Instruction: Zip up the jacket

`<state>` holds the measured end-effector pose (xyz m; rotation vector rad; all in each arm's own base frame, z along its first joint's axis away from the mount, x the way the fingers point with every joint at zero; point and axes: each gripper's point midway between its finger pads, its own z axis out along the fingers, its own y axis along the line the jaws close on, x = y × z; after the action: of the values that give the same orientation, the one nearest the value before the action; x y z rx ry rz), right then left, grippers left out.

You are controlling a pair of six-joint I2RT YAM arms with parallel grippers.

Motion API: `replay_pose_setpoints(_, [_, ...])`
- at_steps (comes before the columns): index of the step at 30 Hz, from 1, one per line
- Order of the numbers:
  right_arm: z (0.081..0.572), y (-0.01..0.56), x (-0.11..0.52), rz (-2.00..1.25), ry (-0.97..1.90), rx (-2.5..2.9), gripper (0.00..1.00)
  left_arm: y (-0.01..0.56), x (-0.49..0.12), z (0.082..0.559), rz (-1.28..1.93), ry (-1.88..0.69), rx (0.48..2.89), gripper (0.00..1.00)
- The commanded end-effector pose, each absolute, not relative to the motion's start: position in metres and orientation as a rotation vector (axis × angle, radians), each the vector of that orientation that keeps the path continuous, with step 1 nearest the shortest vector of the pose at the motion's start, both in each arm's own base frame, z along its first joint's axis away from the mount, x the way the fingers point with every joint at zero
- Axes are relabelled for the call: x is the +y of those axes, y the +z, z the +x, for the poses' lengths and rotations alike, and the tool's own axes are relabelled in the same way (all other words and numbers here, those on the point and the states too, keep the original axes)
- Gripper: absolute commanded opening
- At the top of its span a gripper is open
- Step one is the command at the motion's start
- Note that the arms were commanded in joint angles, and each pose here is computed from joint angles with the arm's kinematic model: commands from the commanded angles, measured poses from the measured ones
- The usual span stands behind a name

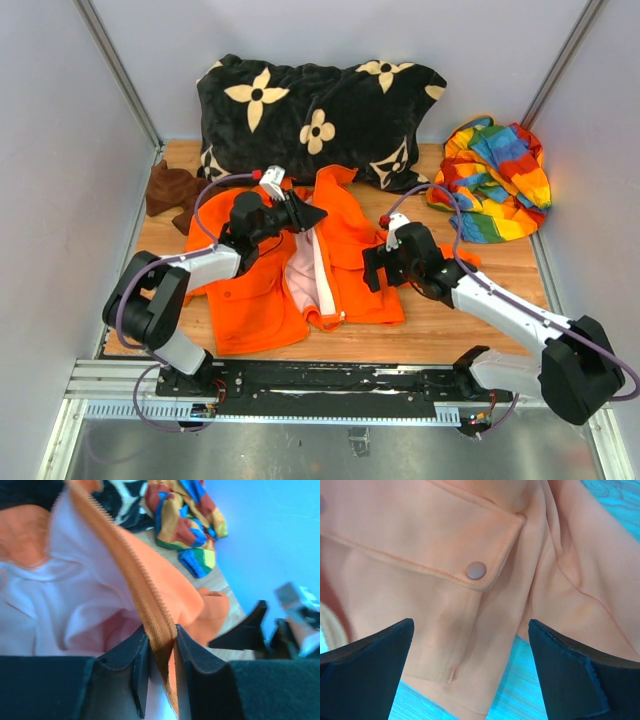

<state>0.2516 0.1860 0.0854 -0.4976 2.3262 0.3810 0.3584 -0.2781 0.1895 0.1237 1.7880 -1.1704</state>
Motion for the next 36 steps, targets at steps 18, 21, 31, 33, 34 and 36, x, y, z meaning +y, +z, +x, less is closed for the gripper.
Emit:
replay_pose_setpoints(18, [0.226, 0.084, 0.199, -0.579, 0.486, 2.277, 0.99, 0.116, -0.241, 0.299, -0.099, -0.672, 2.149, 0.83])
replay_pose_setpoints(21, [0.225, 0.080, 0.199, -0.576, 0.492, 2.281, 0.99, 0.109, -0.249, 0.283, -0.125, -0.692, 2.188, 0.87])
replay_pose_setpoints(31, [0.221, 0.069, 0.196, -0.584, 0.471, 2.301, 0.99, 0.081, -0.257, 0.268, -0.144, -0.556, 2.290, 0.91])
replay_pose_setpoints(33, [0.220, 0.066, 0.195, -0.585, 0.467, 2.307, 0.99, 0.076, -0.248, 0.266, -0.163, -0.523, 2.287, 0.91])
replay_pose_setpoints(34, [0.219, 0.065, 0.196, -0.587, 0.469, 2.309, 0.99, 0.074, -0.244, 0.265, -0.168, -0.508, 2.287, 0.91])
replay_pose_setpoints(36, [0.218, 0.064, 0.197, -0.597, 0.482, 2.307, 0.99, 0.071, -0.240, 0.263, -0.176, -0.495, 2.292, 0.89])
